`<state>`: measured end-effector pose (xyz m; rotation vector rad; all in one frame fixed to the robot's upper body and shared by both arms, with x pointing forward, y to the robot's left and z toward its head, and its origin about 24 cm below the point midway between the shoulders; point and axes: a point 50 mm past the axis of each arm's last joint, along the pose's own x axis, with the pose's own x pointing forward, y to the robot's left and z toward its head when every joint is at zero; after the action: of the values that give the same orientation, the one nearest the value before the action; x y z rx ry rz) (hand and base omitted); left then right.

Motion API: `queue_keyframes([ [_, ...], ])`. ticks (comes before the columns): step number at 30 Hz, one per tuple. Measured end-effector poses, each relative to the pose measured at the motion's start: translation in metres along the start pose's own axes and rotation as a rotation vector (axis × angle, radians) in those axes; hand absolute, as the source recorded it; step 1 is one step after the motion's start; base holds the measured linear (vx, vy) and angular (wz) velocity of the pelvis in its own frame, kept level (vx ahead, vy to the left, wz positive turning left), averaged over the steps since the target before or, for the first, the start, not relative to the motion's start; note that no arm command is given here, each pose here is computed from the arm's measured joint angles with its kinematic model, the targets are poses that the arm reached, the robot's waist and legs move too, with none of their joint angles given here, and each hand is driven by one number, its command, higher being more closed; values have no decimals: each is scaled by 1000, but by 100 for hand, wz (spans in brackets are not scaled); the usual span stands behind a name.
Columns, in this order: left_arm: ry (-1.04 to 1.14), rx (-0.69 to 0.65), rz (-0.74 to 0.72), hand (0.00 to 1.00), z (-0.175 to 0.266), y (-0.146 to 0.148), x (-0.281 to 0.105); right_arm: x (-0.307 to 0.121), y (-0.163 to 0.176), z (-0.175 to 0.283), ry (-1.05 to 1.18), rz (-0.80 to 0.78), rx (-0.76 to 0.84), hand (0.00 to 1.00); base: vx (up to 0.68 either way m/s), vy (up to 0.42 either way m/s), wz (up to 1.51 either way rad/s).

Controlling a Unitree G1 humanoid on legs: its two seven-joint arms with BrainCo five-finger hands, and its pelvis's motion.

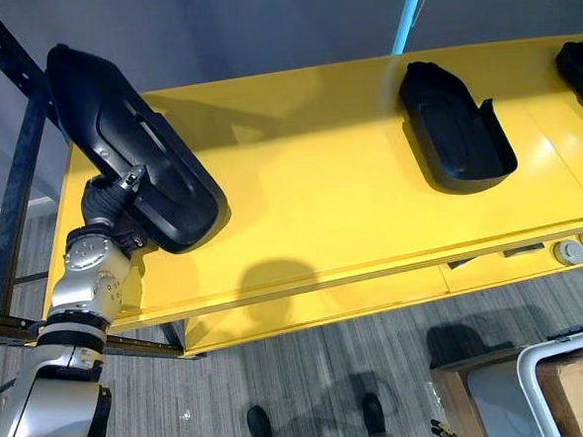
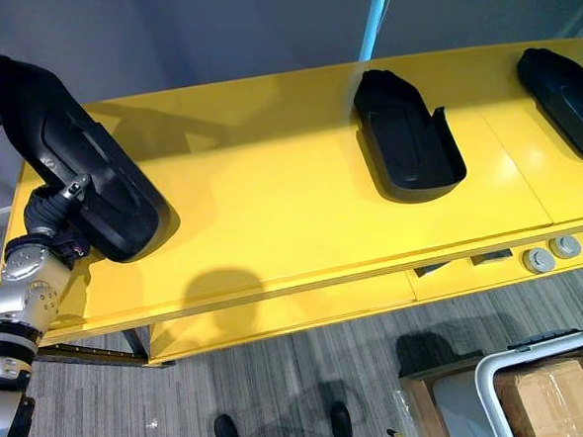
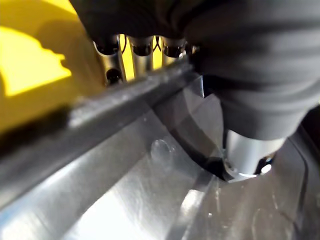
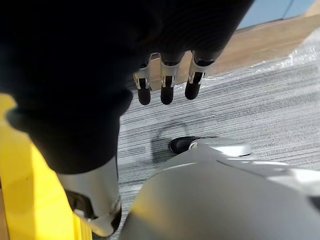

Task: Walk over and take plastic housings, then place them on the shelf

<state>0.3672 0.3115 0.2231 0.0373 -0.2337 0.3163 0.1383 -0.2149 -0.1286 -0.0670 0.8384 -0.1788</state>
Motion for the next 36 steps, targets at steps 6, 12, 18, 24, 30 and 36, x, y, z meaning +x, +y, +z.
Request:
queue_keyframes([
  [6,-49,249,-63,100,20,-3,7,0,0,-3,13,0,47,0,0,0,0],
  [12,-54,307,-69,100,27,-4,12,4,3,0,18,8,79,0,-3,4,-3],
  [18,-60,295,-58,0,34,-6,16,5,3,2,11,8,104,0,-7,6,-2],
  [24,-54,246,-52,0,33,-13,18,5,3,1,18,5,118,0,0,7,-2],
  [30,-39,189,-46,0,30,-18,20,6,3,-3,38,-5,154,0,0,4,-1],
  [36,-15,94,-42,0,24,-26,20,7,3,-3,52,-8,159,0,-1,2,1],
])
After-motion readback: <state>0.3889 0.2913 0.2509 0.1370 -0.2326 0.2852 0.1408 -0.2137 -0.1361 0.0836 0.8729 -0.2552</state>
